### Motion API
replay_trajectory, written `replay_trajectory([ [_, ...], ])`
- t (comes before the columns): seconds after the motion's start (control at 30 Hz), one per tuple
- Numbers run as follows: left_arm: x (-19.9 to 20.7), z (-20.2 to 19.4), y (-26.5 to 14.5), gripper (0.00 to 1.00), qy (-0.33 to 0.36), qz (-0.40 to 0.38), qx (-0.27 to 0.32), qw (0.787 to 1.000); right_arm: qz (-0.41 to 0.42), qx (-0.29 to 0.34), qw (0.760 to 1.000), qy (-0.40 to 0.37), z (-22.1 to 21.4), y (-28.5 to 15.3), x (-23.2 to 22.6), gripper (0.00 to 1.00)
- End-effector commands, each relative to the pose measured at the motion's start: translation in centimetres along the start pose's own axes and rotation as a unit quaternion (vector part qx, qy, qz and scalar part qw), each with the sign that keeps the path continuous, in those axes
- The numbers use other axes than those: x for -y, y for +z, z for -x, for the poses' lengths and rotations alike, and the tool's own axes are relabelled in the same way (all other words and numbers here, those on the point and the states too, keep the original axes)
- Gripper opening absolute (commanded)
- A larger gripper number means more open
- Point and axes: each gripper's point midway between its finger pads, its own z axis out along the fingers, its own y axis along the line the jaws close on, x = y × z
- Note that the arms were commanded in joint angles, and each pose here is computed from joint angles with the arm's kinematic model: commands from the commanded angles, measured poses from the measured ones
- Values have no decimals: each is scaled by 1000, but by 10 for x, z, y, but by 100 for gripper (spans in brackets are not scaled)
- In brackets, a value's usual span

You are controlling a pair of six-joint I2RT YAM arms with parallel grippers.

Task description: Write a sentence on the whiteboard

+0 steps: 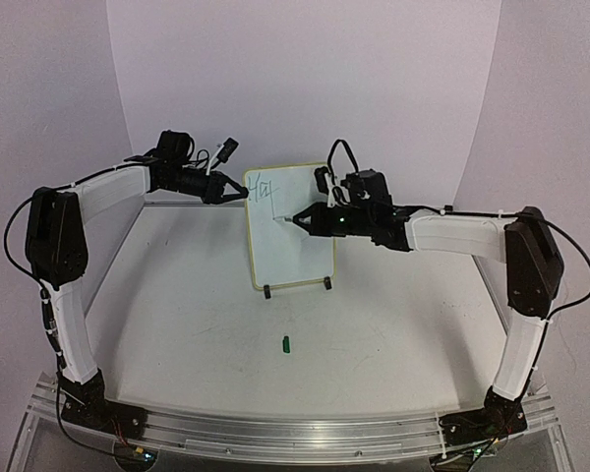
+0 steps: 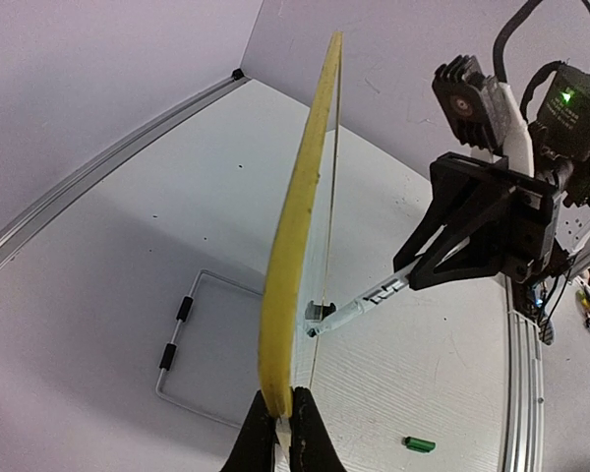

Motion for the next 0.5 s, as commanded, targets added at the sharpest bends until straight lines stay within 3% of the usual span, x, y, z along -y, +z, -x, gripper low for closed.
replay_trajectory([
  [0.0,0,-5,6,0,4,0,-16,1000,9,26,1000,-5,21,-16,-10,0],
  [0.23,-1,-4,6,0,5,2,-15,1000,64,73,995,-29,62,-41,-49,0],
  [0.47,-1,-5,6,0,2,1,-16,1000,47,103,993,-39,83,-40,-49,0],
])
